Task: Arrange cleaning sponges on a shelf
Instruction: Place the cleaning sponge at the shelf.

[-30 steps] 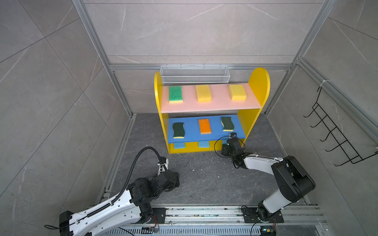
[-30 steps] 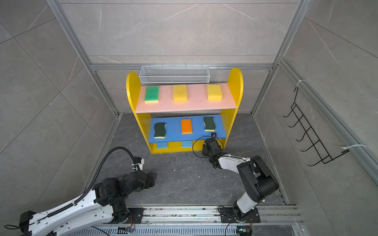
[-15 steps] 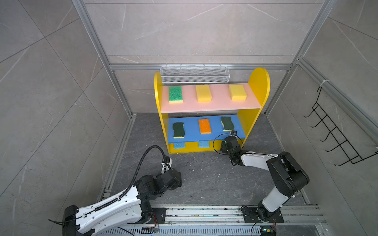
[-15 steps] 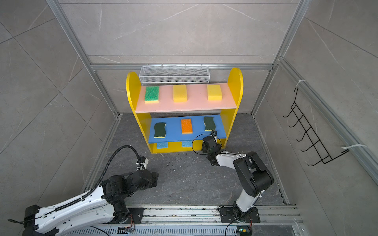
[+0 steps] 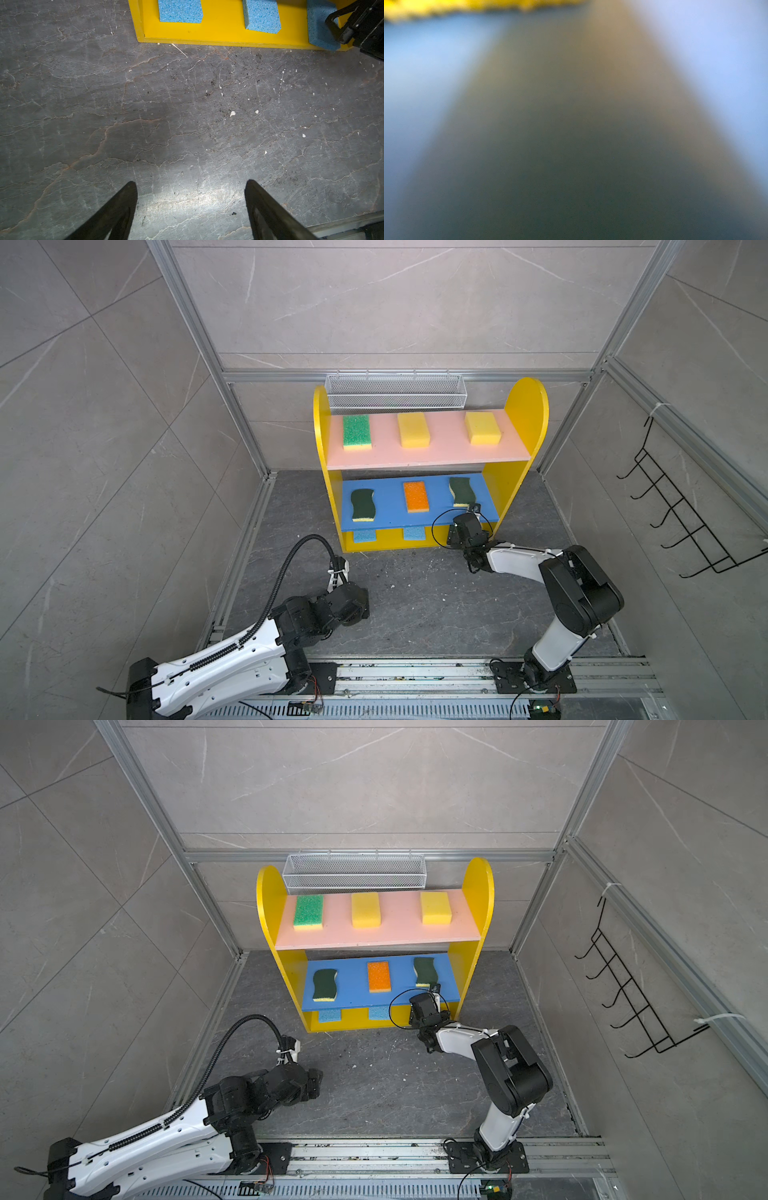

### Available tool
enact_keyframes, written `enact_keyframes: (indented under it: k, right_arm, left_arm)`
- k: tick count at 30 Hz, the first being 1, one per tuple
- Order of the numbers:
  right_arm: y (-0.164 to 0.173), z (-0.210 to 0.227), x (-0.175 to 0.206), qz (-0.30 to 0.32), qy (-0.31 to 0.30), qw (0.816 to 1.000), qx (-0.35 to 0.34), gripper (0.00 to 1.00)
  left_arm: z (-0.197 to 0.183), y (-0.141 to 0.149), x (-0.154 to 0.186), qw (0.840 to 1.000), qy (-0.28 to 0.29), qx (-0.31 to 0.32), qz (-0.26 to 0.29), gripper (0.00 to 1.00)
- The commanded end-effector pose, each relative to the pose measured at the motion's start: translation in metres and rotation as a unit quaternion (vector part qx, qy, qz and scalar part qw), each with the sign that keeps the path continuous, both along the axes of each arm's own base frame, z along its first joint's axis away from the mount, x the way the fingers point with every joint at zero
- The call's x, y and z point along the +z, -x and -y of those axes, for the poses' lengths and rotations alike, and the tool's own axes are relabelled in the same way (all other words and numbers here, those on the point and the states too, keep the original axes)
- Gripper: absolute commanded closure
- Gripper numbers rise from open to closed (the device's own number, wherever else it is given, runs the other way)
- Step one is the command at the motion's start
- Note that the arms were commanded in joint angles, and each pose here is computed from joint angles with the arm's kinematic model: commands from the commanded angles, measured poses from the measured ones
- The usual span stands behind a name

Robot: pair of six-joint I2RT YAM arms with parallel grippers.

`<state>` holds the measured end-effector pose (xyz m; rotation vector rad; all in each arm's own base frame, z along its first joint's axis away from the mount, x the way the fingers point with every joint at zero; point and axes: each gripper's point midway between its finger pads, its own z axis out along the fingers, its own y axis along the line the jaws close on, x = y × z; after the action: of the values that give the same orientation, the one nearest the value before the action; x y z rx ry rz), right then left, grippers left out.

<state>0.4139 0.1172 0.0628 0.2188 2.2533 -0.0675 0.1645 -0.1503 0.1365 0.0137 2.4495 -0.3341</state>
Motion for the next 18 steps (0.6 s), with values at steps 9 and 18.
enact_keyframes:
  k: [9, 18]
  right_arm:
    - [0.049, -0.007, 0.007, -0.003, 0.011, 1.0, 0.023, 0.25]
    - [0.073, -0.02, -0.002, -0.01, -0.097, 0.995, 0.037, 0.52]
  left_arm:
    - [0.002, -0.003, 0.015, 1.0, 0.009, -0.003, 0.013, 0.17]
    - [0.006, 0.002, 0.014, 0.999, 0.031, -0.016, 0.008, 0.18]
